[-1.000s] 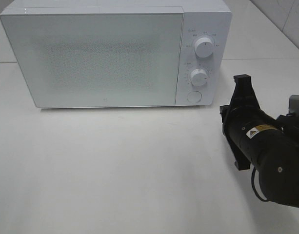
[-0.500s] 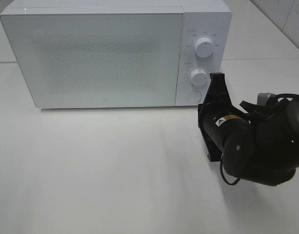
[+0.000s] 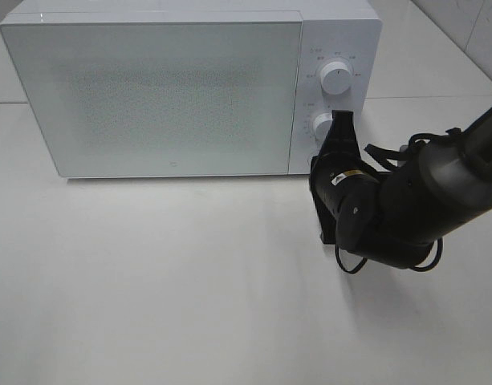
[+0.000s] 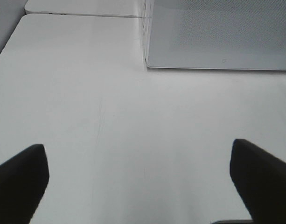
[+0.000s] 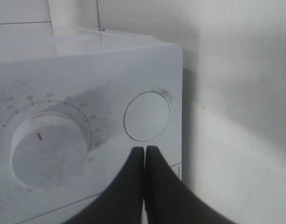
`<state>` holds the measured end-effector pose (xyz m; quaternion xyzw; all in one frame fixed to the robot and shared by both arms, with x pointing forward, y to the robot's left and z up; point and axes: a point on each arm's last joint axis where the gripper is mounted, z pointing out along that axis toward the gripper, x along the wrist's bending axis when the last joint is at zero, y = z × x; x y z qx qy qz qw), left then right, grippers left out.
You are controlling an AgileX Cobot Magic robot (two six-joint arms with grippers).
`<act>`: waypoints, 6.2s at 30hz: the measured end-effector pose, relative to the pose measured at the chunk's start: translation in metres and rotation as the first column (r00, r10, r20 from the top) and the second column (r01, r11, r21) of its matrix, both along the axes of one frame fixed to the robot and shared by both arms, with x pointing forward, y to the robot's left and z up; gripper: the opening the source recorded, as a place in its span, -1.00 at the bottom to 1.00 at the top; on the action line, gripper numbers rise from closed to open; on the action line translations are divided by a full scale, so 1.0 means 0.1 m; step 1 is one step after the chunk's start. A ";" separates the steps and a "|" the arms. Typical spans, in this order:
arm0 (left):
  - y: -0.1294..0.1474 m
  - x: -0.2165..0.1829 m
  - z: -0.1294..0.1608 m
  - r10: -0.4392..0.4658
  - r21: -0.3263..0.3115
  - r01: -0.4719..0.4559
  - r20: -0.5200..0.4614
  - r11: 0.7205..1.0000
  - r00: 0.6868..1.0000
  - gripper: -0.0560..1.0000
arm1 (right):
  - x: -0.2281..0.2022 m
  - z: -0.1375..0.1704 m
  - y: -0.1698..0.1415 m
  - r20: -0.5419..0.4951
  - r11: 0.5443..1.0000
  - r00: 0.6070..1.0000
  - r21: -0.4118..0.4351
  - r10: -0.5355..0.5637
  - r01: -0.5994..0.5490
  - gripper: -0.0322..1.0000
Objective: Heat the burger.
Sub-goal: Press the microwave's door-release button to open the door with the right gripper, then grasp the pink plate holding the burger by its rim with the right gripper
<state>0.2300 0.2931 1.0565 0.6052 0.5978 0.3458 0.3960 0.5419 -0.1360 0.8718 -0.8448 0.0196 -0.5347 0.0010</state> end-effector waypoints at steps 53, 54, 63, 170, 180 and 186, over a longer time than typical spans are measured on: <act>0.00 0.00 0.00 0.000 0.000 0.000 0.000 1.000 1.000 0.95 | 0.50 -0.25 0.04 0.030 0.994 0.993 0.017 -0.111 0.111 -0.93; 0.00 0.00 0.00 0.000 0.000 0.000 0.000 1.000 1.000 0.95 | 0.51 -0.24 0.05 0.031 0.993 0.992 0.021 -0.119 0.118 -0.93; 0.00 0.00 0.00 0.000 0.000 0.000 0.000 1.000 1.000 0.95 | 0.51 -0.24 0.06 0.028 0.992 0.992 0.025 -0.123 0.123 -0.93; 0.00 0.00 0.00 0.000 0.000 0.000 0.000 1.000 1.000 0.95 | -0.42 1.41 -0.48 -0.995 -0.955 -0.082 0.023 -0.049 0.295 -0.81; 0.00 0.00 0.00 0.000 0.000 0.000 0.000 1.000 1.000 0.95 | -0.38 1.42 -0.50 -0.996 -0.942 -0.029 0.071 -0.085 0.327 -0.69; 0.00 0.00 0.00 0.001 0.000 -0.001 0.000 1.000 1.000 0.95 | -0.37 1.44 -0.42 -0.996 -0.927 0.033 0.091 -0.085 0.365 -0.40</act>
